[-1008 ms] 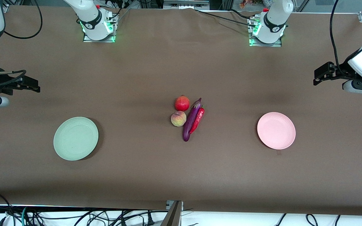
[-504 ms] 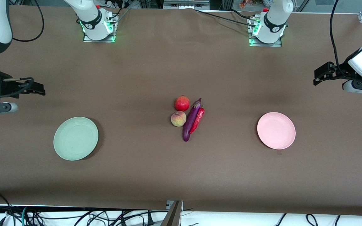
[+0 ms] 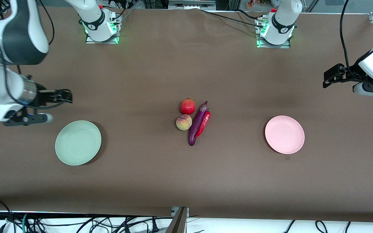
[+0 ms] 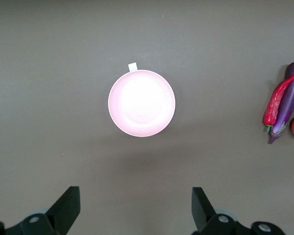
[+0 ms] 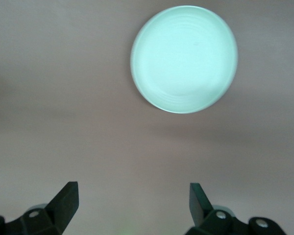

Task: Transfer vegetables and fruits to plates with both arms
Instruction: 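Move the right gripper toward the fruit cluster beside the eggplant, then grasp the red apple with the right gripper while the left gripper reaches in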

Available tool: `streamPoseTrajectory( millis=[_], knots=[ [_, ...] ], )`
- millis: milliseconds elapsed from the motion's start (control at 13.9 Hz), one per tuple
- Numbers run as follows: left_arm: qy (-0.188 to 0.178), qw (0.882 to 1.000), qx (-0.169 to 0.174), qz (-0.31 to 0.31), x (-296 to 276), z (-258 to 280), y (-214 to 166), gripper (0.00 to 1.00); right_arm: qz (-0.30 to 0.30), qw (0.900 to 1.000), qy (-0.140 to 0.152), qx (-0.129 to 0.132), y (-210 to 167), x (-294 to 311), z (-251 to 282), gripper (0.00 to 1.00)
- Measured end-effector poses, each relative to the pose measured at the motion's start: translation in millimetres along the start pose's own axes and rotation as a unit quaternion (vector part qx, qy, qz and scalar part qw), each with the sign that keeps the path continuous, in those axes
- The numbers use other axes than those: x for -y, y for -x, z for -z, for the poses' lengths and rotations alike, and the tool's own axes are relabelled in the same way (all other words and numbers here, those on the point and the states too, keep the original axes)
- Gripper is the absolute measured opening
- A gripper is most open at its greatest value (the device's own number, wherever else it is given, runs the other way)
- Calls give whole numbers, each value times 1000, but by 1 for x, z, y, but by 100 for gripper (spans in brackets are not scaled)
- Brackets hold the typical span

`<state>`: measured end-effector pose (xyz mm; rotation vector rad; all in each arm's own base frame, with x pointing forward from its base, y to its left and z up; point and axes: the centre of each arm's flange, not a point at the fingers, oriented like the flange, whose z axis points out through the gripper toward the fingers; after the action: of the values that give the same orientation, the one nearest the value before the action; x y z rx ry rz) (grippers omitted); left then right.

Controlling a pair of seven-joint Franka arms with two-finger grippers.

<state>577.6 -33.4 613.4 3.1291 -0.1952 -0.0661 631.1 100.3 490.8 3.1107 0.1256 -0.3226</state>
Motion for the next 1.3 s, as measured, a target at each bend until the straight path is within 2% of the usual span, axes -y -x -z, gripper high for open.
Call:
streamPoseTrajectory(
  millis=[216, 288, 432, 648, 864, 1295],
  knots=[
    [0, 1000, 0, -1, -1, 0, 0, 100, -38, 998, -37, 18, -17, 48, -37, 100],
    [0, 1000, 0, -1, -1, 0, 0, 100, -50, 997, -53, 18, -22, 67, -46, 100],
    [0, 1000, 0, -2, -2, 0, 0, 100, -90, 994, -62, 15, -26, 115, -64, 100],
    [0, 1000, 0, -2, -2, 0, 0, 100, -139, 988, -61, -7, -21, 214, -98, 100],
    [0, 1000, 0, -2, -2, 0, 0, 100, -199, 977, -70, -30, -9, 301, -142, 100],
    [0, 1000, 0, -3, -3, 0, 0, 100, -242, 963, -97, -63, 0, 377, -208, 100]
  ],
)
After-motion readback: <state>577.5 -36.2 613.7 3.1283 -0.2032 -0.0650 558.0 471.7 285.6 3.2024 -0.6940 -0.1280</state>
